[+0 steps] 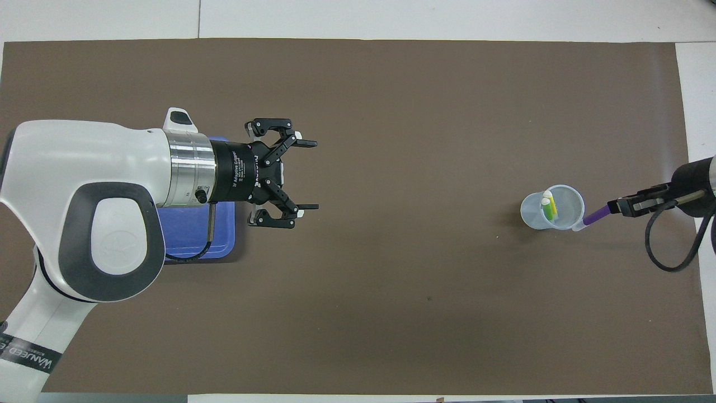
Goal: Transfer and insert pens with both arms
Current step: 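Carry the purple pen to the cup with the right gripper while the left gripper returns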
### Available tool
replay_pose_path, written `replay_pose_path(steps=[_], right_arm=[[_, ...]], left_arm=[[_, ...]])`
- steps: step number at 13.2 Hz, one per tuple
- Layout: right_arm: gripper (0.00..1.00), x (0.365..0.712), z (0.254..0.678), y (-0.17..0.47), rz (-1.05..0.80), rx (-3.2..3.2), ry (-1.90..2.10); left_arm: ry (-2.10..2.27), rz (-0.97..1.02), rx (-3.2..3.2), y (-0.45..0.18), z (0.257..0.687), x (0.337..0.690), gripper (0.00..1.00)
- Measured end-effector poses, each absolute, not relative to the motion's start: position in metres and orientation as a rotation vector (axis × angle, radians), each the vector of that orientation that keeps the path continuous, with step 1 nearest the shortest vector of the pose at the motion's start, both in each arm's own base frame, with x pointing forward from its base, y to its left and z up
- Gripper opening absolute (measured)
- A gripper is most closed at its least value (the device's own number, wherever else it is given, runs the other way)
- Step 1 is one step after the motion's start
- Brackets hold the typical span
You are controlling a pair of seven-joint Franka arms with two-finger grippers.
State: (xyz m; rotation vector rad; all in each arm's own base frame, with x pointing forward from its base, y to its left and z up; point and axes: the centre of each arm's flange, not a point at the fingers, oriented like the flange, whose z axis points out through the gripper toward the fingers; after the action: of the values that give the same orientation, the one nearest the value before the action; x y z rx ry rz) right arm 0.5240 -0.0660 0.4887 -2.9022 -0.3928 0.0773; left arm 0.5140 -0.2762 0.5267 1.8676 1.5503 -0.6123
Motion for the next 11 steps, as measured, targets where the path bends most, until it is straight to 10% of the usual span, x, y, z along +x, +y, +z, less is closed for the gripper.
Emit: replay_pose_path(steps=[11], right_arm=[[0.17, 0.543, 0.468, -0.075, -0.036, -2.806, -0.264]], left_arm=[[0.700, -0.232, 2.774, -0.167, 0.524, 0.529, 1.00]])
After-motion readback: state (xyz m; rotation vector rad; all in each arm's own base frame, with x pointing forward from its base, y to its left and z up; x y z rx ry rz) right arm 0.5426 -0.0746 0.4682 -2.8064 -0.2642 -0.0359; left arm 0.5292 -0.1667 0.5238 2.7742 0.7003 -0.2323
